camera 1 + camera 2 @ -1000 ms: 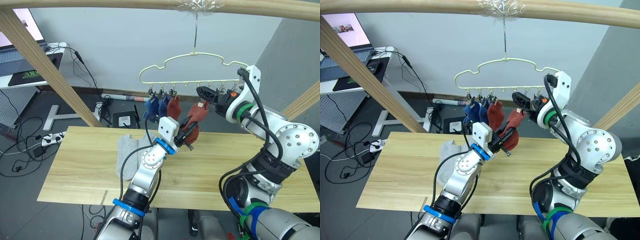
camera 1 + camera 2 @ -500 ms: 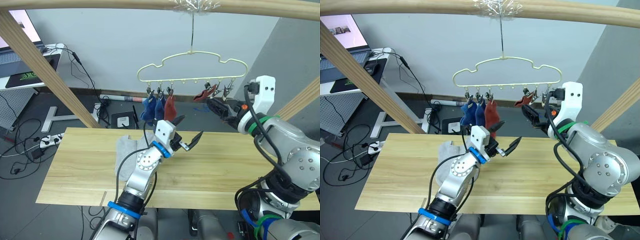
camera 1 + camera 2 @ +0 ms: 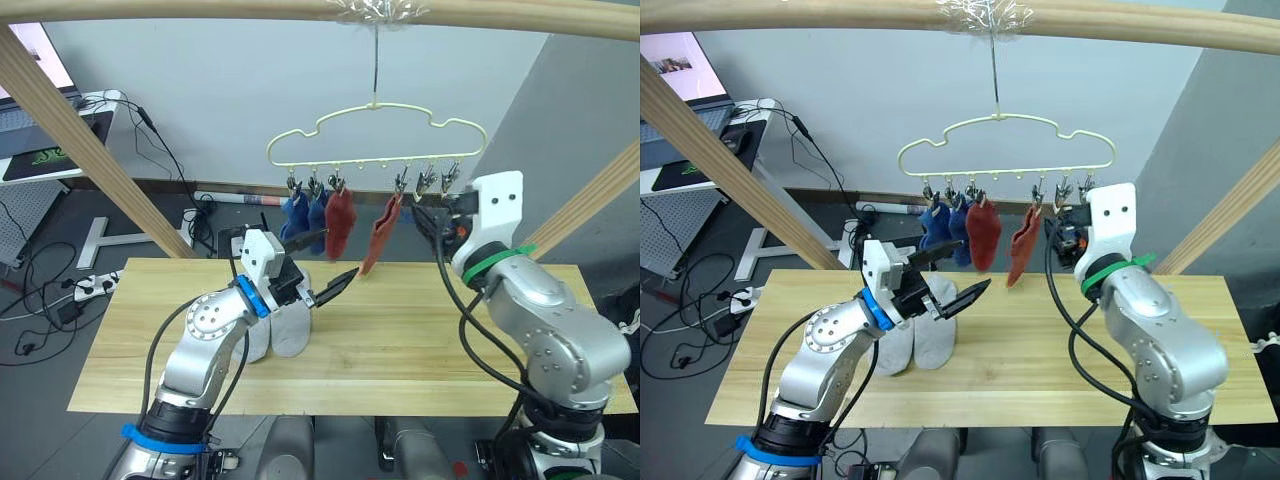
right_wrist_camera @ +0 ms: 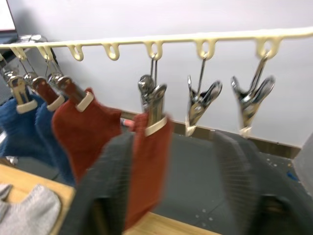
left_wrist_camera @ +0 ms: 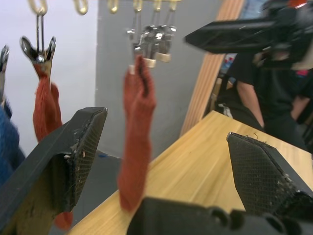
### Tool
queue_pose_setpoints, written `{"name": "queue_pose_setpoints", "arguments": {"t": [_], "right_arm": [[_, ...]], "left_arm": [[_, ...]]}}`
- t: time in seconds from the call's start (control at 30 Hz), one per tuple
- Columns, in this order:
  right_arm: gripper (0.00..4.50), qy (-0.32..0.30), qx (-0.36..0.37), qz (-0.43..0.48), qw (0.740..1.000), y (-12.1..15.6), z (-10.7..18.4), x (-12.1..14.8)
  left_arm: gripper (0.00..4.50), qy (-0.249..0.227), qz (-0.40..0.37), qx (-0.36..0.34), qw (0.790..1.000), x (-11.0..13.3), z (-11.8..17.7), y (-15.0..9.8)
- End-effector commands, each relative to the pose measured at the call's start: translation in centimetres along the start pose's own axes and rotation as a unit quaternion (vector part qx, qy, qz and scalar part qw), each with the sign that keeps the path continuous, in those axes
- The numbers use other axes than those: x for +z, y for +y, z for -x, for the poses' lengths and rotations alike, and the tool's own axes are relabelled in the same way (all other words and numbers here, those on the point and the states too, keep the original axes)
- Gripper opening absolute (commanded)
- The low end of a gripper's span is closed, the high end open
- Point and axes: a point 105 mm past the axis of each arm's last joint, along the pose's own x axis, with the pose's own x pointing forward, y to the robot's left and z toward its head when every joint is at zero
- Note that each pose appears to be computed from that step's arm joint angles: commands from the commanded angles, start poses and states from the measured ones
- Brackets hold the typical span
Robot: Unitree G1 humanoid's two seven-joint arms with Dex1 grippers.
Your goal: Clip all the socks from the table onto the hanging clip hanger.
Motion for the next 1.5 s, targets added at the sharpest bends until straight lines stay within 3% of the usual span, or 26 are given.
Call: {"name": "queue_pose_setpoints", "arguments": {"t": [0.03,0.47,1.5], "right_arm": [[1.39,-0.037,-0.019,0.011,0.999,-0.2,-0.1,0.9],[1.39,-0.045,-0.081,0.008,0.996,-2.1,-2.3,0.0],[1.39,-0.089,-0.025,0.028,0.995,-0.3,-5.6,2.0]], "left_arm": [[4.50,-0.032,-0.018,-0.005,0.999,2.5,0.0,0.0],[4.50,-0.062,-0.036,0.022,0.997,3.9,-0.6,0.7],[4.50,-0.076,-0.041,0.024,0.996,5.1,-0.5,0.7]]}}
